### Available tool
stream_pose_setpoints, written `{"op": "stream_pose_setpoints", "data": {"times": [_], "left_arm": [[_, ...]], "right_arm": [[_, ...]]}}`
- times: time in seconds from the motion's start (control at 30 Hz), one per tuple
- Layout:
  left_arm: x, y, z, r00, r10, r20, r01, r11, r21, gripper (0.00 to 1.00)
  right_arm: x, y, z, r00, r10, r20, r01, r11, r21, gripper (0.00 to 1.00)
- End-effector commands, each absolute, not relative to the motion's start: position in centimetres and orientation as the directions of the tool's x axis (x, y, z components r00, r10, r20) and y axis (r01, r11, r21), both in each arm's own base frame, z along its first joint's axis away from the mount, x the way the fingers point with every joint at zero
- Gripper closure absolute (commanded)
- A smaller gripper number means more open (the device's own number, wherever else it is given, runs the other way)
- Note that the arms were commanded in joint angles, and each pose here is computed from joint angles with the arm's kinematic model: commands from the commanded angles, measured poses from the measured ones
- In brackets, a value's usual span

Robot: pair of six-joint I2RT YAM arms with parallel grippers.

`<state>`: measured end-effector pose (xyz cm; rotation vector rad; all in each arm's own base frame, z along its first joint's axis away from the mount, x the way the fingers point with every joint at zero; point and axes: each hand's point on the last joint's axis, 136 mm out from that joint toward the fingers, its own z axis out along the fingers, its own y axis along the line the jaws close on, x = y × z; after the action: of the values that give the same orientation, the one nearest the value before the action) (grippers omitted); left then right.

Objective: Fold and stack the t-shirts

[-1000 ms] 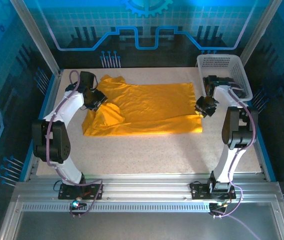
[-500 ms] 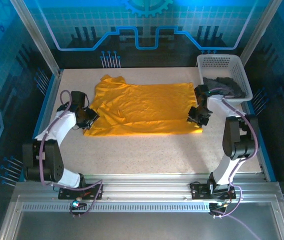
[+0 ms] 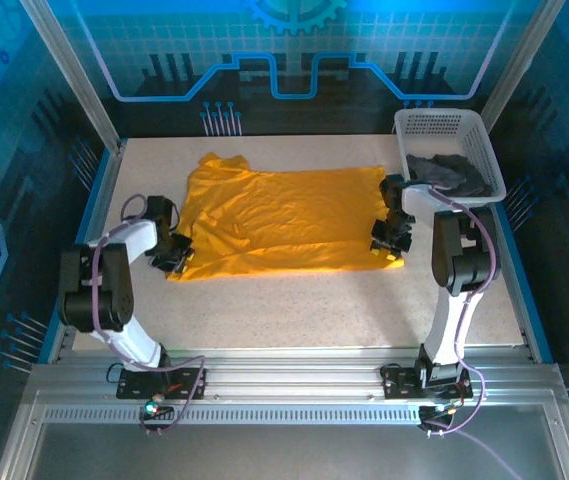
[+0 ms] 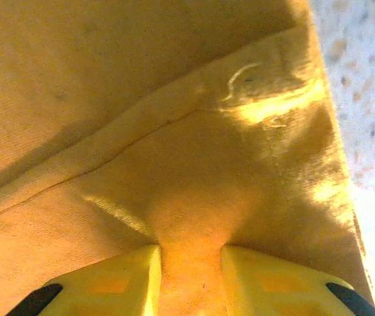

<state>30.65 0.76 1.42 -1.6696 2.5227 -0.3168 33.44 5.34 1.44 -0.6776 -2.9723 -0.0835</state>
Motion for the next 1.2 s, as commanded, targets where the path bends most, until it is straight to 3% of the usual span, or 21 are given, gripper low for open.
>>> {"op": "stream_pose_setpoints", "data": {"times": [0.0, 0.13, 0.23, 0.37, 0.43, 0.53, 0.63, 0.77, 0.93, 1.17], "left_arm": [[24.0, 2.0, 0.4, -0.313, -0.948, 0.05, -0.949, 0.31, -0.056, 0.76], [21.1, 3.6, 0.7, -0.287, -0.957, 0.036, -0.957, 0.285, -0.047, 0.76], [22.0, 4.6, 2.4, -0.353, -0.935, -0.03, -0.933, 0.354, -0.068, 0.71], [24.5, 5.4, 7.4, -0.416, -0.887, -0.199, -0.894, 0.439, -0.087, 0.58], [26.1, 4.4, 9.7, -0.467, -0.839, -0.279, -0.854, 0.51, -0.102, 0.57], [29.3, 0.3, 11.5, -0.575, -0.748, -0.33, -0.745, 0.646, -0.166, 0.58], [32.1, -5.9, 10.6, -0.723, -0.629, -0.286, -0.583, 0.777, -0.237, 0.59], [33.4, -11.0, 7.8, -0.844, -0.499, -0.198, -0.455, 0.86, -0.23, 0.59], [34.6, -13.1, 6.2, -0.891, -0.42, -0.174, -0.389, 0.902, -0.187, 0.62], [34.2, -12.3, 4.0, -0.911, -0.385, -0.15, -0.378, 0.923, -0.069, 0.69]], "right_arm": [[28.1, 6.0, 0.9, -0.87, 0.434, 0.232, 0.439, 0.898, -0.034, 0.68], [24.5, 7.2, 1.4, -0.849, 0.46, 0.26, 0.474, 0.881, -0.012, 0.67], [23.9, 8.5, 2.2, -0.859, 0.454, 0.237, 0.476, 0.878, 0.043, 0.64], [26.8, 9.2, 5.2, -0.908, 0.407, 0.103, 0.417, 0.901, 0.12, 0.54], [28.9, 10.1, 7.4, -0.935, 0.355, 0.007, 0.349, 0.918, 0.188, 0.48], [32.1, 14.5, 11.0, -0.963, 0.231, -0.139, 0.151, 0.89, 0.43, 0.46], [33.5, 18.7, 14.1, -0.965, 0.13, -0.227, -0.037, 0.792, 0.609, 0.46], [33.9, 19.8, 14.3, -0.968, 0.1, -0.229, -0.065, 0.783, 0.618, 0.46], [33.7, 19.6, 14.3, -0.968, 0.108, -0.227, -0.056, 0.786, 0.615, 0.46], [32.8, 19.1, 13.8, -0.97, 0.122, -0.211, -0.035, 0.787, 0.616, 0.46]]}}
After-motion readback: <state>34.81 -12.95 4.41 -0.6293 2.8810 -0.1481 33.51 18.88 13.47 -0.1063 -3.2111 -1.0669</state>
